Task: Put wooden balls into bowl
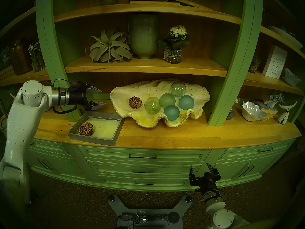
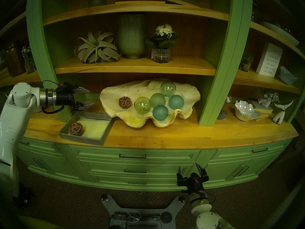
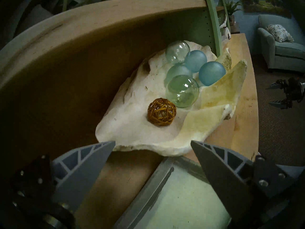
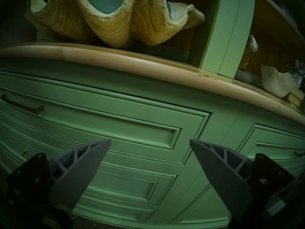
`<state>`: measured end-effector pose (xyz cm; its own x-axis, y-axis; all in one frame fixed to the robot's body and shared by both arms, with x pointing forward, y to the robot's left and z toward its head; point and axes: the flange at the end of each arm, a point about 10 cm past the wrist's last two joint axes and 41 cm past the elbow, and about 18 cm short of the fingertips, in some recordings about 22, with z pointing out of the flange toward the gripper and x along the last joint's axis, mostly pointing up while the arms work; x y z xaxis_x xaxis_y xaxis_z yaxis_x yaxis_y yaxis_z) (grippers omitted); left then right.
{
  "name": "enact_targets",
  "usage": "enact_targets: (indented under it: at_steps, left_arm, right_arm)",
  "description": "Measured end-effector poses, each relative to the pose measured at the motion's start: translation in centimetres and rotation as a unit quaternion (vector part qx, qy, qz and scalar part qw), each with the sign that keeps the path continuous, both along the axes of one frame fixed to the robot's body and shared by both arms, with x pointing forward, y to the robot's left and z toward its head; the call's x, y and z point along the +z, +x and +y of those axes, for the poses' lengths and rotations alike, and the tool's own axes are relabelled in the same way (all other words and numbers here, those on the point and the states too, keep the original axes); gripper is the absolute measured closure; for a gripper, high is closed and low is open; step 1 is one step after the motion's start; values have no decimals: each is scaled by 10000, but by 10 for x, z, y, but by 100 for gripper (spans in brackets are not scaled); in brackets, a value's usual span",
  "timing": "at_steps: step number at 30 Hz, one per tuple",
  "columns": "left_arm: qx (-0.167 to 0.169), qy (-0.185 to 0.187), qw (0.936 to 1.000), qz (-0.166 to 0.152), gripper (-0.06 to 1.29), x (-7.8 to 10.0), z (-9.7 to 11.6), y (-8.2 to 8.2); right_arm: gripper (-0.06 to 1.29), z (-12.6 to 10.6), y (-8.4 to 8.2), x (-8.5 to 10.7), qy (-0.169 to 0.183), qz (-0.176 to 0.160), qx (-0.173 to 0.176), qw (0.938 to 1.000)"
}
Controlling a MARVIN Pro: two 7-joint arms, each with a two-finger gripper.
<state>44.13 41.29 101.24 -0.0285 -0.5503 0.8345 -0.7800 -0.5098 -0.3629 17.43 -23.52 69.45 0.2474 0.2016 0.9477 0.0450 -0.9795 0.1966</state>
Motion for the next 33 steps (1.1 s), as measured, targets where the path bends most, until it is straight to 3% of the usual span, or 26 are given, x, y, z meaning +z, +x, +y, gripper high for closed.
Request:
enact_targets:
  at_steps: [14, 20, 28, 33]
  left_arm:
    - [15, 178, 9988, 466, 2, -3, 51, -58]
    - [67, 106, 9977, 666, 2, -14, 70, -81]
    - [182, 237, 9978, 587, 2, -43, 78, -110]
    - [239, 373, 9976, 537, 2, -61, 73, -112]
  right_arm:
    - [-1, 0, 0, 0, -1, 1, 0, 10000]
    - [-1, 0, 0, 0, -1, 2, 0, 10000]
    - [-1, 0, 0, 0, 2, -3, 2, 10000]
    - [-1, 0, 0, 1, 3, -8, 2, 10000]
